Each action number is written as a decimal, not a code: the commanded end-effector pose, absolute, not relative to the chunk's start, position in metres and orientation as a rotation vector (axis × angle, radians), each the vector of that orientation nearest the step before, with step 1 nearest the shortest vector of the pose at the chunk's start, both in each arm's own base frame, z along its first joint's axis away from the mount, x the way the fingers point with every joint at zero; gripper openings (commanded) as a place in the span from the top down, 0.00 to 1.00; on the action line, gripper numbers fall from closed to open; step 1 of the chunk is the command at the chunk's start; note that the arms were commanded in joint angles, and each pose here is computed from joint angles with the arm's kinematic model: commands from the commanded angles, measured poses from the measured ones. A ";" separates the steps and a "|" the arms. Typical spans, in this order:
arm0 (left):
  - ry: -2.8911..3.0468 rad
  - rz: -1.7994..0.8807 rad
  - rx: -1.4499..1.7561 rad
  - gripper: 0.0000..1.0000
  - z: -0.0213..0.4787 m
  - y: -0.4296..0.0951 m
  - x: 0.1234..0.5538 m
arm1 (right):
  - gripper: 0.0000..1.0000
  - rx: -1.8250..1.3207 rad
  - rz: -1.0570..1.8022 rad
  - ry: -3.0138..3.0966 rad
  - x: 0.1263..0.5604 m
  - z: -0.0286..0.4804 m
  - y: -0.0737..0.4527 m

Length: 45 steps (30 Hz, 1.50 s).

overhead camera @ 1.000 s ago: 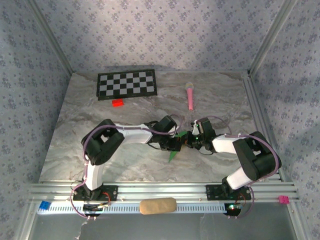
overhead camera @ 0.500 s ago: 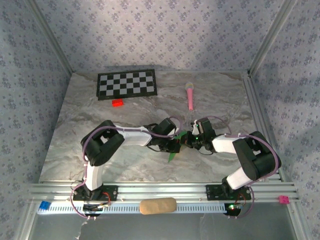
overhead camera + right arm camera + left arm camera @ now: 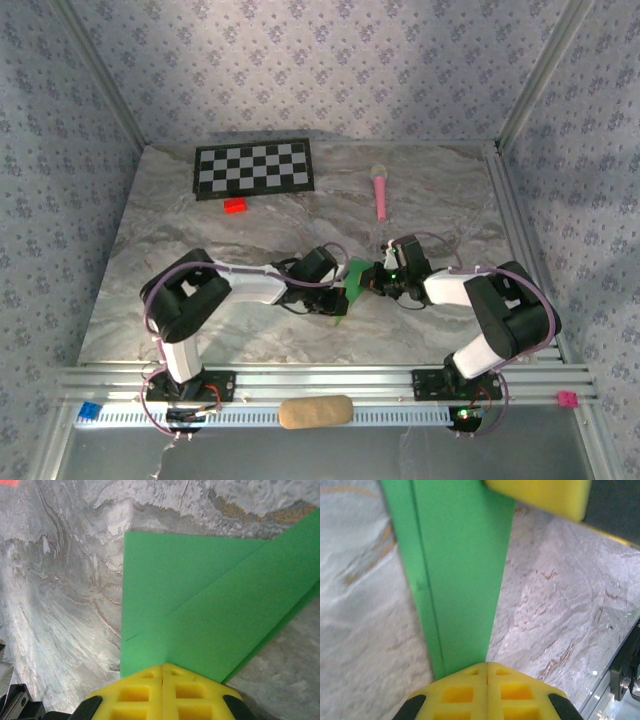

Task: Fold a paper plane with a square sheet of paper (pick it up from the middle)
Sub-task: Fold the wing for the fifth time at the center of the table.

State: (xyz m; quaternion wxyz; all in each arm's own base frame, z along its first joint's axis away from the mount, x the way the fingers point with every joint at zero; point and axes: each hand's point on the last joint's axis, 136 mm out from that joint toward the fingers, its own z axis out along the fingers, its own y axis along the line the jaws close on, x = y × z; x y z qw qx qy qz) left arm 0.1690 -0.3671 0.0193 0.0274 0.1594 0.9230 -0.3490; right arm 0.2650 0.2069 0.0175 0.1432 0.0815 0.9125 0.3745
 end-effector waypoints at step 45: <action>2.821 -1.067 0.333 0.96 0.027 -0.380 0.201 | 0.93 0.363 0.898 2.759 0.254 0.002 0.185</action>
